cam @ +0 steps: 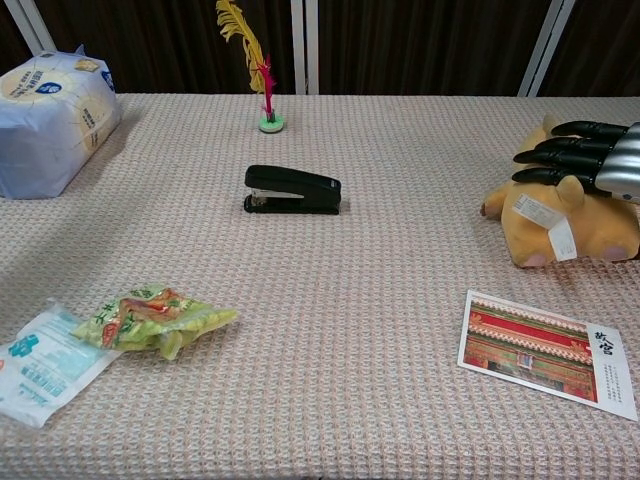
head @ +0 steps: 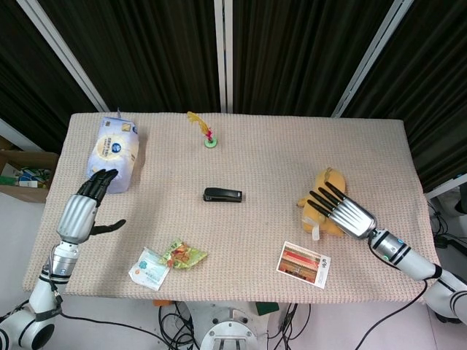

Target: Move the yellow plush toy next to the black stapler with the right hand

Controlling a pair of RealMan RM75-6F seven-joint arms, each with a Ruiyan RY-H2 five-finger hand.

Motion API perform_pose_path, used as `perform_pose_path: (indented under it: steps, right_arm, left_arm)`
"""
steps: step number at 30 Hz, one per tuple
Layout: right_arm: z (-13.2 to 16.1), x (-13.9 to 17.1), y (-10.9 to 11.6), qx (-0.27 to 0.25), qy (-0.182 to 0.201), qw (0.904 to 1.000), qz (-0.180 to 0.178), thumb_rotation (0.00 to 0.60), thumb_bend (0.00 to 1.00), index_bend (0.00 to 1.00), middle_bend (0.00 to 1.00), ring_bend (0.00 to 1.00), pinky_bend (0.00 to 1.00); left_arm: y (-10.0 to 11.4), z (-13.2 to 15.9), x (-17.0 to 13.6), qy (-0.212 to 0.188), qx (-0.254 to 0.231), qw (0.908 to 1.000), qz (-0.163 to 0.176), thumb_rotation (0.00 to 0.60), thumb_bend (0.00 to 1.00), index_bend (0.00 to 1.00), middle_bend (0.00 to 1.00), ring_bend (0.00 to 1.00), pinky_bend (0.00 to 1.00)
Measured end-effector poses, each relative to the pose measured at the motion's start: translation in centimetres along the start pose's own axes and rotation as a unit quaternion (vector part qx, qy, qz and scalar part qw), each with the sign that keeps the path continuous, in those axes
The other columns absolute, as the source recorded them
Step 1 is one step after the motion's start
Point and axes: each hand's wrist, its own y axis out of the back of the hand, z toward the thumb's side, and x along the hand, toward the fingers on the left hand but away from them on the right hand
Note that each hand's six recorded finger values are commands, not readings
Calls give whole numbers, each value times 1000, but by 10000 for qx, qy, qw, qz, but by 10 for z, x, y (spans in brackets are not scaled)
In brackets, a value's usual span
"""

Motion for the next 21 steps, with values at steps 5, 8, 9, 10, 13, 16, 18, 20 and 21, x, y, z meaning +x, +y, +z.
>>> perform_pose_path:
  steps: [5,8,9,10,13,16,18,20,21]
  right_arm:
    - [4,-6,4,-246,-81,9993,-286,600,12,316,452,339,422]
    - [4,-7,11,-266,-117,9979,-582,600,51,610,598,483,551]
    - [4,-8,13,-254,-133,9974,-665,600,61,658,623,507,566]
    - [3,-8,14,-230,-159,9968,-754,600,67,681,636,519,572]
    - [3,-10,14,-272,-231,9955,-882,600,84,745,653,533,578]
    - [3,-11,16,-356,-287,9939,-1002,600,108,788,661,537,580]
    - [2,-11,20,-349,-312,9926,-1121,600,132,802,667,544,583]
    - [0,-11,26,-335,-343,9905,-1287,600,138,805,671,547,585]
    - [-1,-11,29,-323,-354,9895,-1362,600,140,806,673,549,586]
  left_arm:
    - [-3,0,0,11,10,10000,-45,600,0,27,96,65,205]
    - [-2,-1,0,17,21,10000,-44,600,0,27,96,65,204]
    - [-2,-1,0,17,27,10000,-38,600,0,27,96,65,204]
    - [-1,-1,0,16,31,10000,-28,600,0,27,96,65,204]
    - [1,-1,0,13,32,10000,4,600,0,27,96,65,204]
    - [4,-2,-2,35,36,10000,44,600,0,27,96,65,204]
    - [5,-4,-4,68,43,9999,71,600,0,27,96,65,204]
    - [8,-8,-8,120,46,9999,104,600,0,27,96,65,204]
    - [9,-9,-9,141,43,9998,119,600,0,27,96,65,204]
